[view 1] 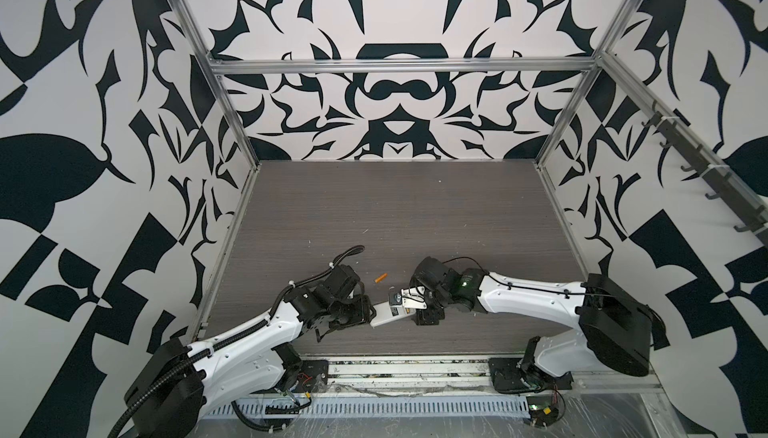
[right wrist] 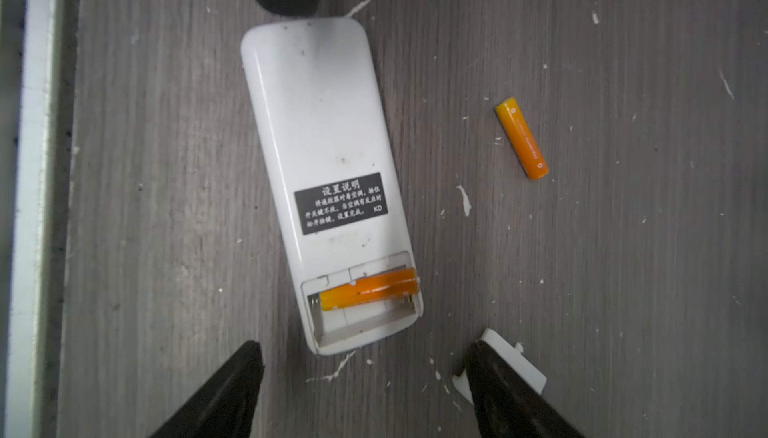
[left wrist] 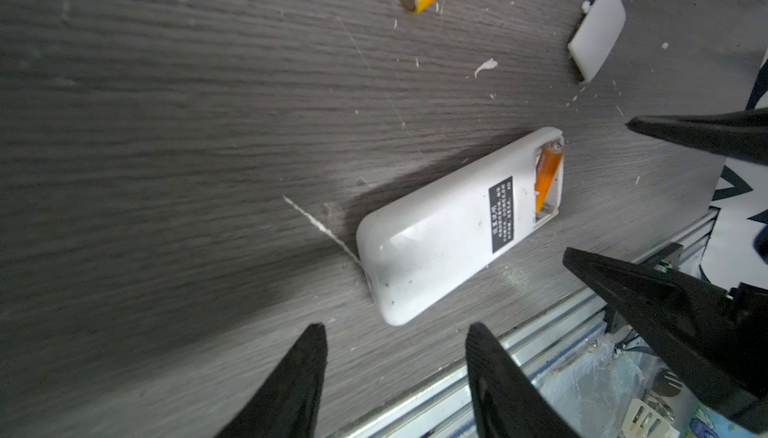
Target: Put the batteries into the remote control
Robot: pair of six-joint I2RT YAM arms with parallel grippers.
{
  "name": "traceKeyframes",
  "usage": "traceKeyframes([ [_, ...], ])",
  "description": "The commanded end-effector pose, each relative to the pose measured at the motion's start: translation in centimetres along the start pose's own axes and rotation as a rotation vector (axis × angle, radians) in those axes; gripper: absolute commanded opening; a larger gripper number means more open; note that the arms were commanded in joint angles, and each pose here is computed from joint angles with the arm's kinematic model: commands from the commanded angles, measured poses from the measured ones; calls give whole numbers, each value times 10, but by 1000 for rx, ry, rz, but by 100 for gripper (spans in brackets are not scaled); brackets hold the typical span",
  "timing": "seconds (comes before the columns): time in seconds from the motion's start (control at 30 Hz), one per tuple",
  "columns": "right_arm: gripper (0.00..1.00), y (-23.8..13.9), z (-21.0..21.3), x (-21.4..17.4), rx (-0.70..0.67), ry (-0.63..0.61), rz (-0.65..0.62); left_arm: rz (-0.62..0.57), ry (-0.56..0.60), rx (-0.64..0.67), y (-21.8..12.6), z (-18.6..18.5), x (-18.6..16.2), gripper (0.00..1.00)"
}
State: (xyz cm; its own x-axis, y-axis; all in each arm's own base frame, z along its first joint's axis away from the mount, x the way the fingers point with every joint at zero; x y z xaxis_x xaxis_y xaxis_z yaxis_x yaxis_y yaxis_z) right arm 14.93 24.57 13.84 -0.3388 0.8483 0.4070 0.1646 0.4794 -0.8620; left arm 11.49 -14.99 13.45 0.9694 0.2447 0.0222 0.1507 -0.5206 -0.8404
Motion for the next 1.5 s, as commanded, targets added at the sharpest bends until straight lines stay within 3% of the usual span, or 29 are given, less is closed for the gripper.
traceKeyframes([
  [0.0,81,-5,-13,13,-34,-27,-61,12,-20,-14,1,2,-1,57],
  [1.47,68,20,-7,16,48,-69,3,48,-52,-7,13,9,-3,49],
])
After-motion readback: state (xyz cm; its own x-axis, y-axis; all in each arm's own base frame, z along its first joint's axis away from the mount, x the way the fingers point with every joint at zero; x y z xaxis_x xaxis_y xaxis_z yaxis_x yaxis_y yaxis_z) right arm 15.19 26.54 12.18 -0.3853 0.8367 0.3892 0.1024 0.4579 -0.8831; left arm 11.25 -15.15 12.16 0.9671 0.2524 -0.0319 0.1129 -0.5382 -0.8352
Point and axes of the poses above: each gripper's point midway between its finger pads, its own y axis out along the fingers, its own z axis along the line the jaws close on, x = y × z, the point moved 10 cm from there along -y, back along the fingers, and after that the axes turned 12 degrees about -y, right-handed, at the moved point
